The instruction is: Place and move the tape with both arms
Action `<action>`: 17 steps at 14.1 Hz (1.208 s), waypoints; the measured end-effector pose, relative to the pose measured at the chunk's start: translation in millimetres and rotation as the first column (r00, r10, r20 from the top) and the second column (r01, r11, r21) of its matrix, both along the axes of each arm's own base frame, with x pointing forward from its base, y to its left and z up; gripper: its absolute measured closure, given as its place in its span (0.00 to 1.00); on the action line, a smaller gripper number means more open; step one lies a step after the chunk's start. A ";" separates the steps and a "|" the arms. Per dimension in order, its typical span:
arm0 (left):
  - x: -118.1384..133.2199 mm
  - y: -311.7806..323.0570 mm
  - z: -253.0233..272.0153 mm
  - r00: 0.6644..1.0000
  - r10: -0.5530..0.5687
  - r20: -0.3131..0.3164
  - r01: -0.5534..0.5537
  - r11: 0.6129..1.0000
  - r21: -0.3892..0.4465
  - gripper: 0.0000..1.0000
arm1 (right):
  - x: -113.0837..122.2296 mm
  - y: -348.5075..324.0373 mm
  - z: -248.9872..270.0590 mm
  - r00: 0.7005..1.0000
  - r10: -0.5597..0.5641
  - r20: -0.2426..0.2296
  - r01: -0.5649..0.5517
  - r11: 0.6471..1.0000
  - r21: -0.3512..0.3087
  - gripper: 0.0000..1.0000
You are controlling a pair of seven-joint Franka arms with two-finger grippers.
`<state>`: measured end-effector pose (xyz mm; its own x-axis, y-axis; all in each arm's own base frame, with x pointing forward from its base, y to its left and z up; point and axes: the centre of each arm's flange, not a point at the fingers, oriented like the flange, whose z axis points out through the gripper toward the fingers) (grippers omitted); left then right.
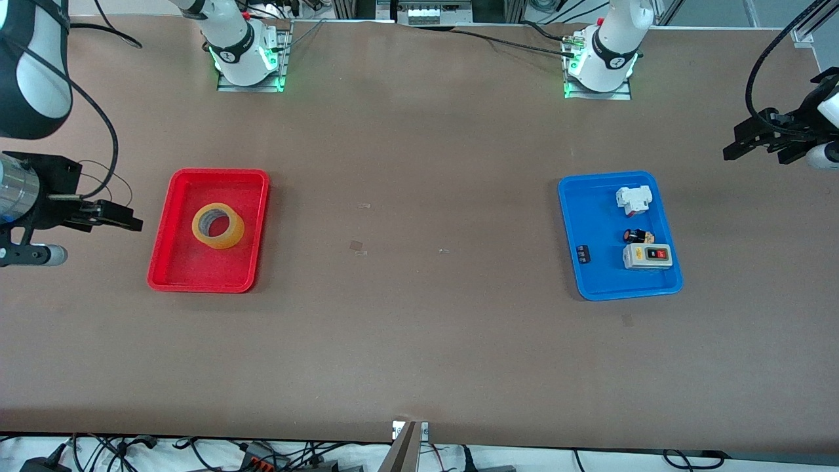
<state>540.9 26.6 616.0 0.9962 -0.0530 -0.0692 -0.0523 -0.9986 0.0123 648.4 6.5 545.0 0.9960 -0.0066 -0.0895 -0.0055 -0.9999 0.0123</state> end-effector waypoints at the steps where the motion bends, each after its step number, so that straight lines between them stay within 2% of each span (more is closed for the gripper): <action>1: 0.0 -0.1 0.0 1.000 0.002 0.000 -0.002 1.000 0.000 0.00 | 0.0 1.2 4.3 1.000 0.002 0.005 -0.002 1.000 0.000 0.00; 6: -0.1 -1.0 0.3 1.000 0.004 0.000 -0.004 1.000 0.000 0.00 | -4.0 -17.9 10.0 1.000 -0.013 -0.014 0.013 0.999 0.036 0.00; 8: -0.1 -1.0 0.3 1.000 0.006 0.001 -0.006 1.000 0.001 0.00 | -4.0 -20.0 10.4 1.000 -0.006 -0.011 0.006 1.000 0.017 0.00; 10: -0.1 -1.0 0.3 1.000 0.007 0.001 -0.007 1.000 0.001 0.00 | -5.0 -13.1 12.0 1.000 0.011 0.017 -0.011 1.000 -0.001 0.00; 12: -0.1 -1.0 0.4 1.000 0.007 0.001 -0.007 1.000 0.001 0.00 | -13.9 -11.4 11.5 0.999 0.015 0.045 -0.015 1.000 -0.002 0.00; 17: -0.5 -1.0 1.2 1.000 0.008 0.002 -0.008 1.000 0.001 0.00 | -41.6 -12.2 6.6 1.000 0.014 0.025 -0.014 1.000 -0.001 0.00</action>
